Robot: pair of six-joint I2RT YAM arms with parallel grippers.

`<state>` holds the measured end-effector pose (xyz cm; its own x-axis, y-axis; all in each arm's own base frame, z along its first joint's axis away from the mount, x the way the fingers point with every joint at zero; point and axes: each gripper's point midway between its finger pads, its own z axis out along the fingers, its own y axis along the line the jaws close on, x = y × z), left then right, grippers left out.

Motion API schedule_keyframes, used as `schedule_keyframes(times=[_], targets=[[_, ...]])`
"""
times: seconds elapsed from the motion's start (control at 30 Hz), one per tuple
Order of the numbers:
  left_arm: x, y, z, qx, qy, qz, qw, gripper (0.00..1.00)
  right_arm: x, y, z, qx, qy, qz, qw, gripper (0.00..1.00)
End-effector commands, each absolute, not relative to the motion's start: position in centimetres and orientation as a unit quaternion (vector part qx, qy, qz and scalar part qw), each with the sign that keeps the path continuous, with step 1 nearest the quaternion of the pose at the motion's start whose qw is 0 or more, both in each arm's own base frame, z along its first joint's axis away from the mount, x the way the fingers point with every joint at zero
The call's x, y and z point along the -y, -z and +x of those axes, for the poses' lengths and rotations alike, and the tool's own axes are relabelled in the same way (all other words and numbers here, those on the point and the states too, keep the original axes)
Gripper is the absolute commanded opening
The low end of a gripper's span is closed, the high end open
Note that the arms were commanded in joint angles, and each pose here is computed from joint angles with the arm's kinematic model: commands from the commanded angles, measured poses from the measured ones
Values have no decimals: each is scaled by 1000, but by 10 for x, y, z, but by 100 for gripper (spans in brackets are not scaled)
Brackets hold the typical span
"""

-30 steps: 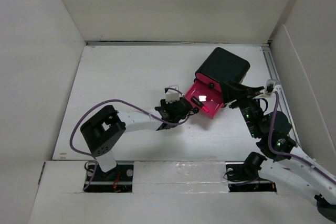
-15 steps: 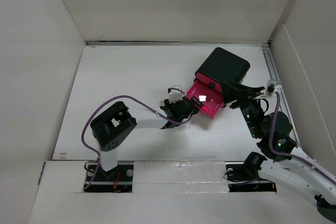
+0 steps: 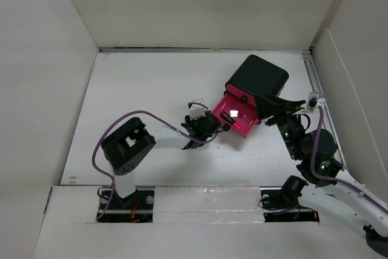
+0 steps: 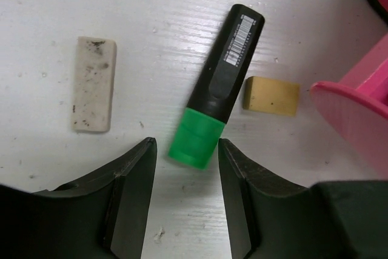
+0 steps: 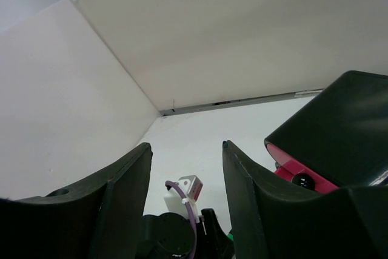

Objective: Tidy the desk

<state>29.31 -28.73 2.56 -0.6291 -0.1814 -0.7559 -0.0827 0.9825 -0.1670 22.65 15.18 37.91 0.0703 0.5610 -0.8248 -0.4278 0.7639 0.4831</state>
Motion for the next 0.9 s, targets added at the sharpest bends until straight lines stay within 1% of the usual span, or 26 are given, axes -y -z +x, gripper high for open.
schedule_keyframes(times=[0.0,0.07,0.3,0.43,0.53,0.63,0.7,0.8,0.83,0.87], targets=[[272,-27,286,-903,42,-74,421,41,-150,-393,224,-574,-351,60,737,56],[278,-32,289,-902,51,-64,425,42,-150,-393,224,-576,-351,60,736,56],[285,-34,299,-899,36,-45,434,43,-146,-396,220,-569,-355,60,739,56],[287,-28,303,-902,29,-32,429,49,-147,-397,220,-569,-357,60,739,56],[288,-27,305,-901,29,-20,432,50,-147,-397,220,-570,-356,59,739,56],[291,-26,306,-900,31,-8,435,50,-147,-397,220,-570,-356,60,738,56],[292,-24,306,-901,31,-2,433,48,-147,-396,220,-571,-355,59,738,56],[296,-23,308,-900,35,-2,435,35,-147,-396,221,-571,-354,59,738,56],[296,-22,308,-900,36,-2,434,26,-147,-396,221,-571,-354,59,738,56],[296,-21,308,-900,36,-2,434,24,-147,-396,221,-571,-354,59,738,56]])
